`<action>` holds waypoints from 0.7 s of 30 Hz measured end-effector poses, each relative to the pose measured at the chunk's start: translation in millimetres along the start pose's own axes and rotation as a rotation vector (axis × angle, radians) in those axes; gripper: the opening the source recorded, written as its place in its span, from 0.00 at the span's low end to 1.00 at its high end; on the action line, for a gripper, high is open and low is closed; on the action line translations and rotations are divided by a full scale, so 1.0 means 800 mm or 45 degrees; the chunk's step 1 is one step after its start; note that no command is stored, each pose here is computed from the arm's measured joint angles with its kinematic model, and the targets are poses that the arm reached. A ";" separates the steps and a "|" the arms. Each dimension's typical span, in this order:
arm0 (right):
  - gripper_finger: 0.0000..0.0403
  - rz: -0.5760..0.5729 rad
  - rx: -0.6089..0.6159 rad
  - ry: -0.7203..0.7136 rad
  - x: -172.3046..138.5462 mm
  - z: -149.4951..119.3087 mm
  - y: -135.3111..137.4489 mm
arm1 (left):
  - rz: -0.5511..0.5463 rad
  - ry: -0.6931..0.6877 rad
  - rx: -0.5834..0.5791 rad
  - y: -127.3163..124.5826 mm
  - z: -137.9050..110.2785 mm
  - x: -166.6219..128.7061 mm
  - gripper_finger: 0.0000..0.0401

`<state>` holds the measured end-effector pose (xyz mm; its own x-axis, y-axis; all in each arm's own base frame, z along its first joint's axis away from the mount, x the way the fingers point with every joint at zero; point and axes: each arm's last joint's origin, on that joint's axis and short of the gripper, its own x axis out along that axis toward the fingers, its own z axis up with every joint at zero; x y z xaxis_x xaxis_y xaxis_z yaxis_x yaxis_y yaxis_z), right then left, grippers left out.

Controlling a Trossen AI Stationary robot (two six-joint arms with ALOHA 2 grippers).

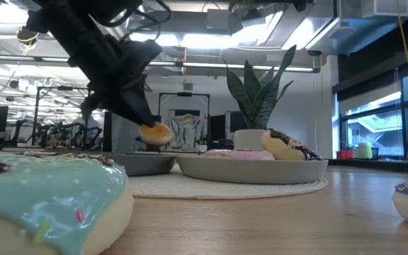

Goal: Pick & Place donuts
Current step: Put the small black doughnut on the dark gray plate

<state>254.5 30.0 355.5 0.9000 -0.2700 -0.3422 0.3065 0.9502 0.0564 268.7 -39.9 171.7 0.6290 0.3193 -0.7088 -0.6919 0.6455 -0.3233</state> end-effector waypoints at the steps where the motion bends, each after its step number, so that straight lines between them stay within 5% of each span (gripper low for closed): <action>1: 0.49 -0.001 -0.003 0.006 0.000 -0.001 0.000 | 0.016 -0.032 0.113 0.000 0.001 -0.002 0.03; 6: 0.49 -0.001 -0.003 0.007 0.000 -0.001 0.000 | 0.067 -0.097 0.723 -0.003 -0.001 -0.009 0.02; 11: 0.49 -0.003 -0.006 0.014 0.000 -0.001 0.000 | 0.058 -0.062 1.169 -0.004 -0.004 -0.010 0.02; 15: 0.49 -0.003 -0.005 0.014 0.000 -0.001 0.000 | 0.151 -0.054 1.378 0.000 -0.007 -0.012 0.02; 21: 0.49 -0.005 -0.008 0.020 0.000 -0.002 -0.001 | 0.256 -0.082 1.482 0.002 -0.007 -0.011 0.02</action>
<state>253.8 29.8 354.0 0.8940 -0.2710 -0.3568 0.3076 0.9503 0.0490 260.2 -45.4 174.3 0.5853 0.5001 -0.6383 -0.0619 0.8124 0.5798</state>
